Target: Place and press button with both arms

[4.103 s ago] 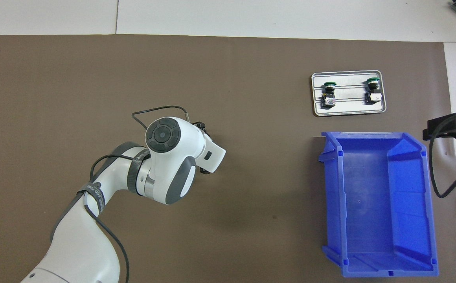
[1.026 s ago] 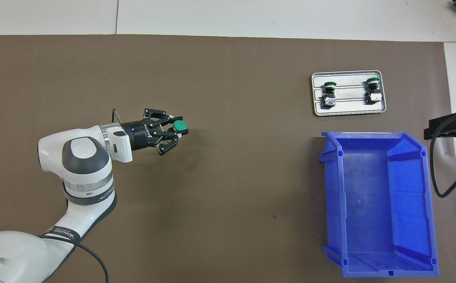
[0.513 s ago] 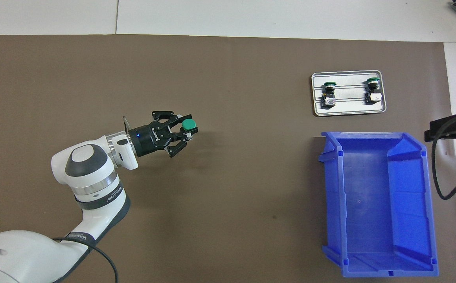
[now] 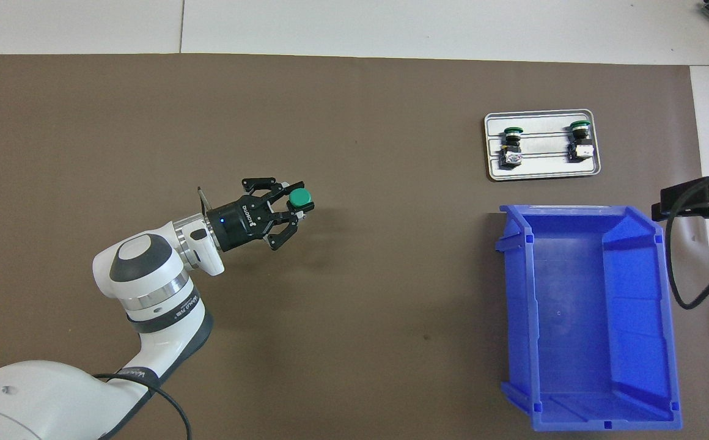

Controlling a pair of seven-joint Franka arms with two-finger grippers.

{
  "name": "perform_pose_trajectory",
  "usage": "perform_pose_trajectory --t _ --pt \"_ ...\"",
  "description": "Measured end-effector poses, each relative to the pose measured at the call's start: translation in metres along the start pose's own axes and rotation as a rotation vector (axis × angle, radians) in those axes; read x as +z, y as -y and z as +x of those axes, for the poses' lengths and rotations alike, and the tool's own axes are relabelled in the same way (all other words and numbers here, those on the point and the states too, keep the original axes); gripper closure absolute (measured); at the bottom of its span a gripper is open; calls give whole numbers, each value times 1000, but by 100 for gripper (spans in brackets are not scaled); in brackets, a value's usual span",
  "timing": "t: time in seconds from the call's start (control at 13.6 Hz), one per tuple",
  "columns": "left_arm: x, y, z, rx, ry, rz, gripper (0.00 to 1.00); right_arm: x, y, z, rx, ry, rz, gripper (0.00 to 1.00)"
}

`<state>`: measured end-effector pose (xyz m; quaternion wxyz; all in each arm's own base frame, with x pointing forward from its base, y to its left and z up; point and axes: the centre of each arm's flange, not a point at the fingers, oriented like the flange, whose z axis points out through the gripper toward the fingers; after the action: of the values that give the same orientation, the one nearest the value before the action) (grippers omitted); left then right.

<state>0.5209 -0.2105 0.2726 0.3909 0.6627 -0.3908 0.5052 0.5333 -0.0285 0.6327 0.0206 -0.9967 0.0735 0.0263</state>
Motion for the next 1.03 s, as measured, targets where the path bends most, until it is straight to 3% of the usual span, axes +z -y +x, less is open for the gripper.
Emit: perform_pose_trajectory --t 0.22,0.44,1.03 --pt "-6 -8 -13 14 -87 1 59 -1 -3 0 6 -2 1 0" --pt "-22 -6 -54 51 -144 1 59 -2 -3 -1 -6 -3 1 0" --pt "-19 -11 -70 83 -146 1 59 -2 -3 -1 -36 -3 0 0"
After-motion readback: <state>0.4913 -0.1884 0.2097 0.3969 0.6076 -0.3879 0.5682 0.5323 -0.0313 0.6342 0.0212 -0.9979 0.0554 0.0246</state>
